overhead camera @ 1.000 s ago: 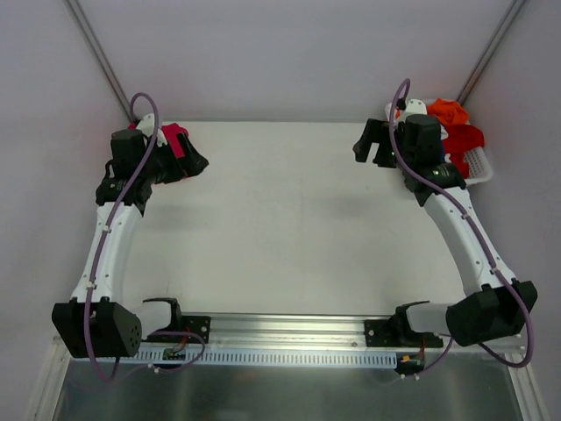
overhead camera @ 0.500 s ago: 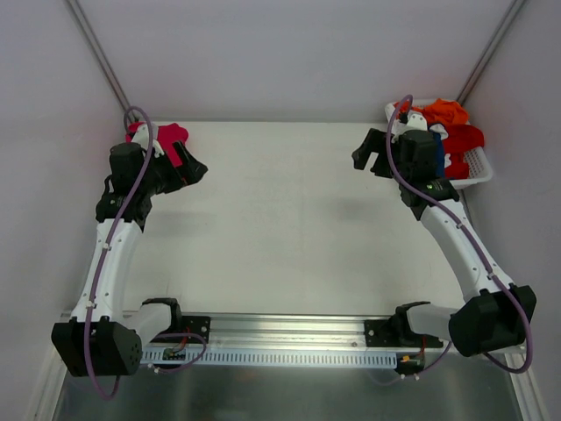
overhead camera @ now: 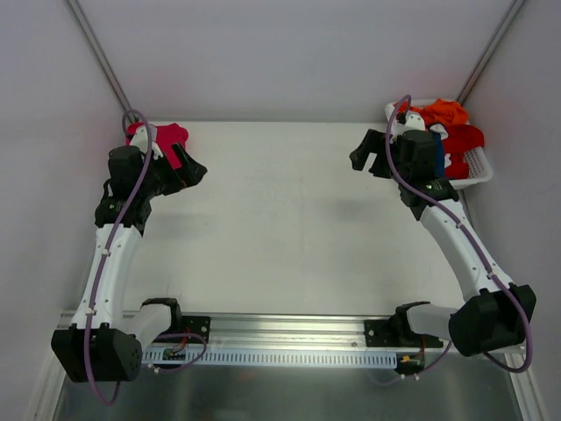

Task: Fold and stack the t-shirts
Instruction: Neatly place the folded tshirt to the corner

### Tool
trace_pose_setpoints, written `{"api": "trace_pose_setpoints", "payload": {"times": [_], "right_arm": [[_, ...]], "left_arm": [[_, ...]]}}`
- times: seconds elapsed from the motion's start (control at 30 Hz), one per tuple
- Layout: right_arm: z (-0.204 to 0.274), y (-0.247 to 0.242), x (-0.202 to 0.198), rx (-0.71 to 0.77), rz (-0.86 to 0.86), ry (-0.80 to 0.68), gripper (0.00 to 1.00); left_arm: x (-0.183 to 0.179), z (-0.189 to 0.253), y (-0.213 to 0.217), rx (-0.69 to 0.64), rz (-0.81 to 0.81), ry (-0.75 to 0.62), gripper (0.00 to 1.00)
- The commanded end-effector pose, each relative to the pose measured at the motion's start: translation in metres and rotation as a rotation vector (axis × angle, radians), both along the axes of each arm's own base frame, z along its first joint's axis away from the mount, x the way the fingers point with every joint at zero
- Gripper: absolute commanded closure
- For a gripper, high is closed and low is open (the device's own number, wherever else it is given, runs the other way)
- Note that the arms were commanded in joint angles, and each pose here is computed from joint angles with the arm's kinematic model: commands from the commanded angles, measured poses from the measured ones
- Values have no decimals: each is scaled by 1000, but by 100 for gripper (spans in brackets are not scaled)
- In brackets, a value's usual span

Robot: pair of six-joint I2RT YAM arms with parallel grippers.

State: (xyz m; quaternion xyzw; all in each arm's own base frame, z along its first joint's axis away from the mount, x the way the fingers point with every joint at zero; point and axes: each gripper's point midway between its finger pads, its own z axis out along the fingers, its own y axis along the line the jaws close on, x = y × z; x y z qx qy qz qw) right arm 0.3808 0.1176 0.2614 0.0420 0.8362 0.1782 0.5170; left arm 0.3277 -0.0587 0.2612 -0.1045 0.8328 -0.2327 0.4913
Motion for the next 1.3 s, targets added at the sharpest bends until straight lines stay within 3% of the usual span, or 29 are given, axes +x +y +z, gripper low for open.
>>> {"api": "trace_pose_setpoints", "payload": {"times": [0.0,0.37,0.53,0.87,1.27], "right_arm": [[24,5,-5,10,33,-79,0],[26,3,-11,9,36,-107,0],[22,3,-6,24,20,-112,1],[21,1,-2,65,-31,-101,1],[42,5,14,60,-20,-169,0]], "left_arm": [[-3,16,2,4,3,-69,1],[-6,19,4,43,-6,-97,1],[-9,21,-8,34,-94,-105,1],[-8,22,-5,127,-141,-141,1],[4,23,27,159,67,-117,1]]}}
